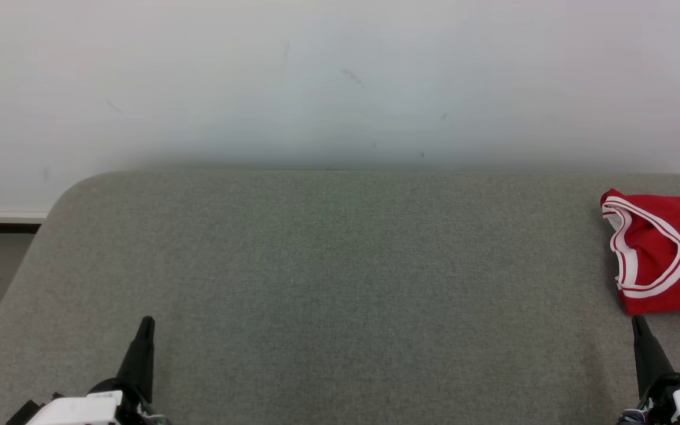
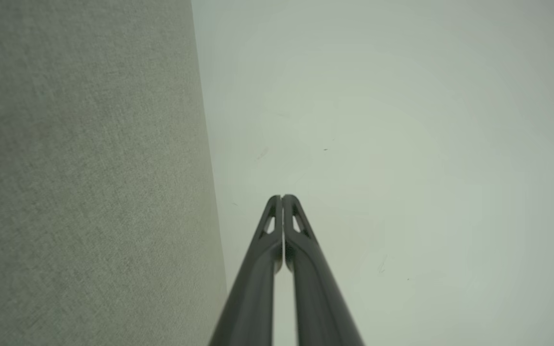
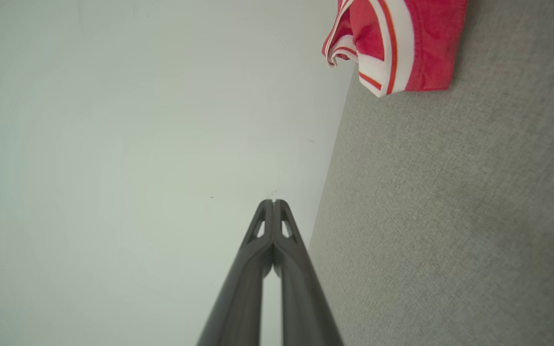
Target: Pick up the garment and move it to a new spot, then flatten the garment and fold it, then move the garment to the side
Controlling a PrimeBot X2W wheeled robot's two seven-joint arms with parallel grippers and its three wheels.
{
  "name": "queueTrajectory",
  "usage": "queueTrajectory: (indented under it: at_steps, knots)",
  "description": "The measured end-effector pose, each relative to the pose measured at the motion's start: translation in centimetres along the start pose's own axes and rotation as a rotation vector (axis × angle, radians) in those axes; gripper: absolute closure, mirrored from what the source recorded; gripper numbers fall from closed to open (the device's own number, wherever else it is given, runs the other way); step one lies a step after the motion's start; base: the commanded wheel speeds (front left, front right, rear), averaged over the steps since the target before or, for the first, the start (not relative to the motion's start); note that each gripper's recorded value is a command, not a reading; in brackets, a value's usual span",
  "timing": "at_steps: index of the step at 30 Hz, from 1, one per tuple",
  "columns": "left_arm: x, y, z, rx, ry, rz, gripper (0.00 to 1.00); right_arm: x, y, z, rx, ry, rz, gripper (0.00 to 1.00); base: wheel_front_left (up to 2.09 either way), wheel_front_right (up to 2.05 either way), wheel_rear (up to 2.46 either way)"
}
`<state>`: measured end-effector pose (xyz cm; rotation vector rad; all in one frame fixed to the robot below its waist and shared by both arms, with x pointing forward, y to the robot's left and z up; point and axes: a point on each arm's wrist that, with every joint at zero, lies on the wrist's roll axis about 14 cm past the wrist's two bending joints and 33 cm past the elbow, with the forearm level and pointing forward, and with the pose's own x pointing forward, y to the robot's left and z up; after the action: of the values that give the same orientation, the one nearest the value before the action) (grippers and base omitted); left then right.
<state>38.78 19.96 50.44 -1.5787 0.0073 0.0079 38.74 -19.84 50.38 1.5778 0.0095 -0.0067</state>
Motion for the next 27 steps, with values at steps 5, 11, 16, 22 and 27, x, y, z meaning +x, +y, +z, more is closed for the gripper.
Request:
queueTrajectory:
  at_steps: [5, 11, 16, 22, 27]
  knots:
    - [0.00, -0.01, 0.01, 0.000, -0.001, 0.000, 1.00, 0.00, 0.00, 0.00, 0.000, 0.000, 0.000, 1.00, 0.00, 0.00, 0.00]
    - [0.00, -0.02, 0.02, -0.001, -0.001, -0.001, 1.00, 0.00, 0.00, 0.00, 0.000, 0.000, 0.000, 1.00, 0.00, 0.00, 0.00]
    - [0.00, -0.02, 0.01, -0.001, 0.001, -0.001, 1.00, 0.00, 0.00, 0.00, 0.000, 0.000, 0.000, 1.00, 0.00, 0.00, 0.00]
    - [0.00, -0.02, 0.02, -0.001, 0.000, -0.001, 1.00, 0.00, 0.00, 0.00, 0.000, 0.000, 0.000, 1.00, 0.00, 0.00, 0.00]
    - [0.00, -0.02, 0.02, -0.002, 0.000, -0.001, 1.00, 0.00, 0.00, 0.00, 0.000, 0.000, 0.000, 1.00, 0.00, 0.00, 0.00]
